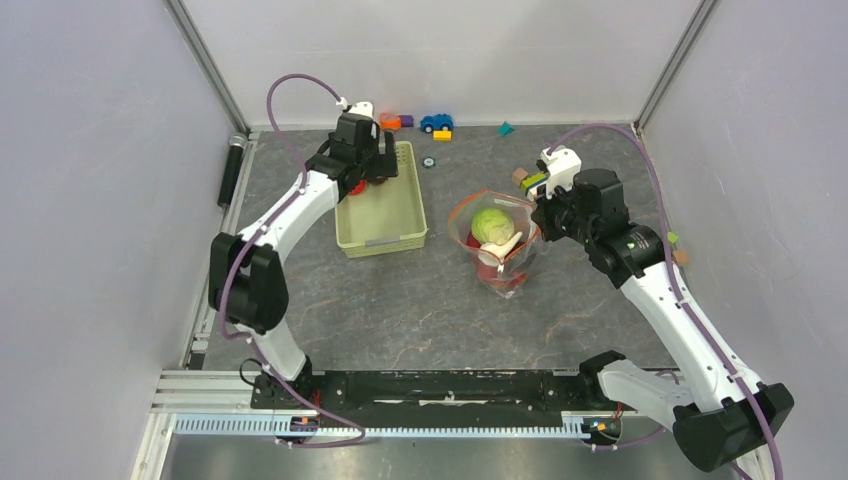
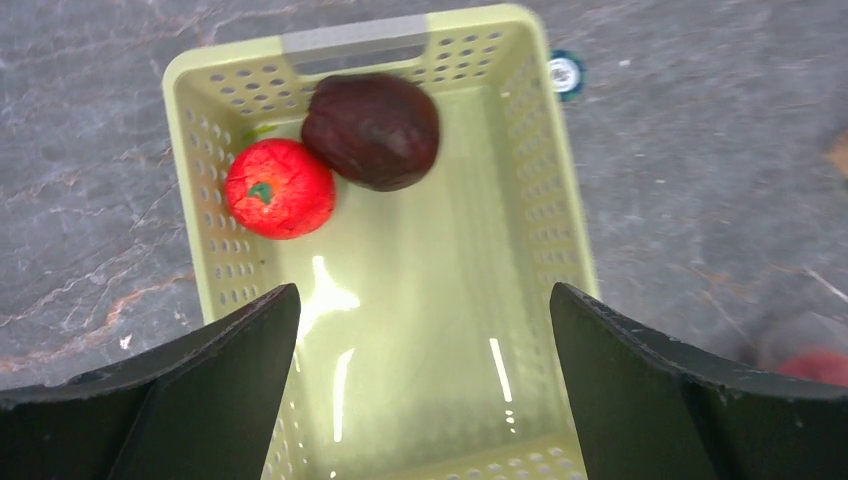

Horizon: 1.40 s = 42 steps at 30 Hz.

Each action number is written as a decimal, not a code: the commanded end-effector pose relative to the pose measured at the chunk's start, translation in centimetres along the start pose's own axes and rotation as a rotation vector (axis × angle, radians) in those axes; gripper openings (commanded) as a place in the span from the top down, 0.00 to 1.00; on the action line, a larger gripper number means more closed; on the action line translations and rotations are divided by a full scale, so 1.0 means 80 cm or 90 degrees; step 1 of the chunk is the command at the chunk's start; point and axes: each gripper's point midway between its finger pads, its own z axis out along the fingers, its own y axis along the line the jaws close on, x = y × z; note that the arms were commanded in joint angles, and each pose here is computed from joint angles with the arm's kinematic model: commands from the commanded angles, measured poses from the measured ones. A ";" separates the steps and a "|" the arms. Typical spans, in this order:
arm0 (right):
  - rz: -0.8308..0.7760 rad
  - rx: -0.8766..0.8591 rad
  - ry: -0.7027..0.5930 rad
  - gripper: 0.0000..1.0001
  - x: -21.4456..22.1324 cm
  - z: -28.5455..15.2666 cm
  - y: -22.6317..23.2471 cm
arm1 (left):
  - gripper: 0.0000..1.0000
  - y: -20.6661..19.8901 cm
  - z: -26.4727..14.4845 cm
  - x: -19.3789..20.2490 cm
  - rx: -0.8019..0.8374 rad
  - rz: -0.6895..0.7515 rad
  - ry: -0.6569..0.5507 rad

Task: Place the food in the zip-top bag and seal the zipper
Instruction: Pick up the fake fruit from the bin.

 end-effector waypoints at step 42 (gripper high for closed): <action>-0.003 0.031 -0.025 1.00 -0.014 -0.006 -0.011 | 0.19 0.114 0.163 0.091 -0.135 -0.042 0.166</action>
